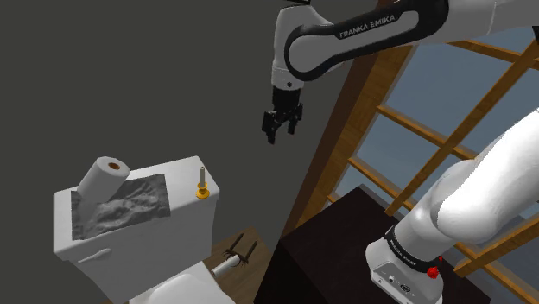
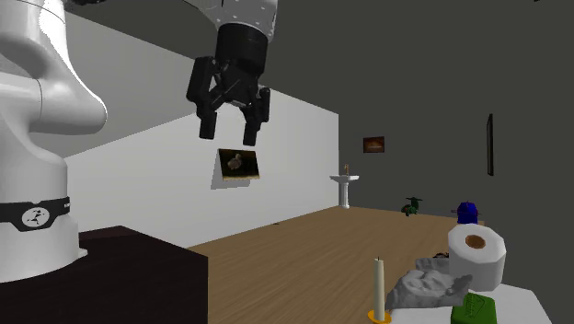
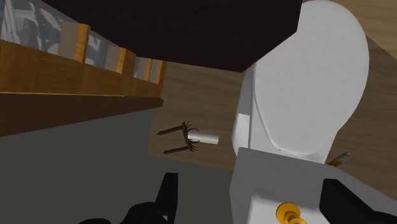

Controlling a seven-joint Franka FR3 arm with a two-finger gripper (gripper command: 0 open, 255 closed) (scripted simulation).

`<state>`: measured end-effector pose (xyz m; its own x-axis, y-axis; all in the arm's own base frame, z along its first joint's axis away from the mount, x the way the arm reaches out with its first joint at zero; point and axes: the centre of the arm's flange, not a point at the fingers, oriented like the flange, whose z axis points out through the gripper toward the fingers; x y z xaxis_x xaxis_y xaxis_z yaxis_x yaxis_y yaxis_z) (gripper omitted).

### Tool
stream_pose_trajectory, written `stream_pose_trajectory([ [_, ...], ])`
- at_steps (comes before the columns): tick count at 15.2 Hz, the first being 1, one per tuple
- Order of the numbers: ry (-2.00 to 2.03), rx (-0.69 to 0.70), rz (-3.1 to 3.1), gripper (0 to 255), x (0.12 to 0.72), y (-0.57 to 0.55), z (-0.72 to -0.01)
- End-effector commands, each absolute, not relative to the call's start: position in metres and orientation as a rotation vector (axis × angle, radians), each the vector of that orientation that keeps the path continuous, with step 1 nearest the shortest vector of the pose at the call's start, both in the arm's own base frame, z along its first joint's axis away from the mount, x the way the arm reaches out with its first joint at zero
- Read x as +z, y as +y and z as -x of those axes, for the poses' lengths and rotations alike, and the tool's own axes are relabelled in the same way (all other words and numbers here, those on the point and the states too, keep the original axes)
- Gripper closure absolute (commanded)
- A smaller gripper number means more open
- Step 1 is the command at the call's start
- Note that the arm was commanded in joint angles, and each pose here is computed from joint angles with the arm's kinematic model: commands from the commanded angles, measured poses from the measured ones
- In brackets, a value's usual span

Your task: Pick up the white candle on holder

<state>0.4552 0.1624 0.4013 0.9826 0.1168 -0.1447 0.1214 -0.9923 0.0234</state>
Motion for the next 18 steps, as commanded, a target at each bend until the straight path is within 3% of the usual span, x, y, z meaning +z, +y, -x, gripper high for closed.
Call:
stream_pose_trajectory([
  [1,0.182,-0.224,-3.1,0,0.384,0.18,-0.474],
  [18,0.157,-0.24,-3.123,0,0.259,0.313,-0.602],
])
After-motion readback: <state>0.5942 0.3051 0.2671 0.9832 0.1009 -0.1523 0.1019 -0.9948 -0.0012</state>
